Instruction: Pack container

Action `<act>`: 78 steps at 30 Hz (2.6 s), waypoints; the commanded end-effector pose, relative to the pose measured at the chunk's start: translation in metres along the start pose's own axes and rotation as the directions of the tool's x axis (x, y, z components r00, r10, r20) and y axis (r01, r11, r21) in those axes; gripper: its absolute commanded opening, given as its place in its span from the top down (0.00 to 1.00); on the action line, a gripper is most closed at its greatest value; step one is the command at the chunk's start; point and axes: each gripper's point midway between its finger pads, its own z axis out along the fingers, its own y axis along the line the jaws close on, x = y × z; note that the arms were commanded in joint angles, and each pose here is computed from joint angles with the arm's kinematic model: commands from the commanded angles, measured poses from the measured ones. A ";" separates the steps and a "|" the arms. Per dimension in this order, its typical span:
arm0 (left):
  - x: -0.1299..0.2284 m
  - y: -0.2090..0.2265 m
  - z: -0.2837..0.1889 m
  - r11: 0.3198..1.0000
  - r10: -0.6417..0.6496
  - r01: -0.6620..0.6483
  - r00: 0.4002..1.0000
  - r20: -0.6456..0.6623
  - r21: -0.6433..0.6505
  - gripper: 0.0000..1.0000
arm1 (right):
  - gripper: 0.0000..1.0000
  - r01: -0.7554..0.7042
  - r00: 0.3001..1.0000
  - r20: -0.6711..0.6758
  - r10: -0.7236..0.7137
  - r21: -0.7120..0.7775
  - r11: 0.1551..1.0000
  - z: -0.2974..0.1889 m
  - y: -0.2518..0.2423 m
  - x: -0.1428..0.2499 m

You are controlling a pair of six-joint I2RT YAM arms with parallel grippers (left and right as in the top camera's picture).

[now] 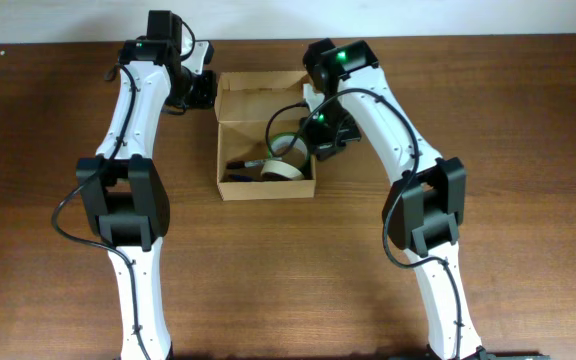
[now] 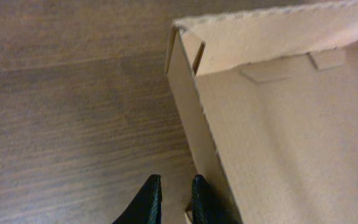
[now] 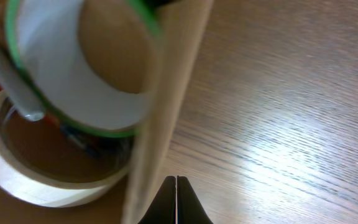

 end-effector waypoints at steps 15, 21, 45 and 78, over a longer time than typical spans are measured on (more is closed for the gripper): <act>-0.011 0.020 -0.008 0.914 -0.249 0.230 0.968 0.015 0.334 0.87 | 0.96 -0.330 0.865 0.151 0.479 -0.547 0.769 -0.045 -0.097 -0.078; -0.009 0.011 0.004 0.773 -0.363 0.352 0.928 -0.087 0.527 0.91 | 0.96 -0.369 0.820 0.038 0.571 -0.728 0.578 -0.036 -0.091 -0.095; -0.012 -0.006 0.034 0.713 -0.396 0.402 0.907 -0.143 0.574 0.91 | 0.96 -0.366 0.872 -0.135 0.470 -0.818 0.444 0.033 -0.007 -0.112; -0.002 -0.030 0.028 0.525 -0.384 0.466 0.877 -0.290 0.712 0.92 | 0.96 -0.300 0.904 -0.115 0.413 -0.857 0.418 0.022 0.002 -0.111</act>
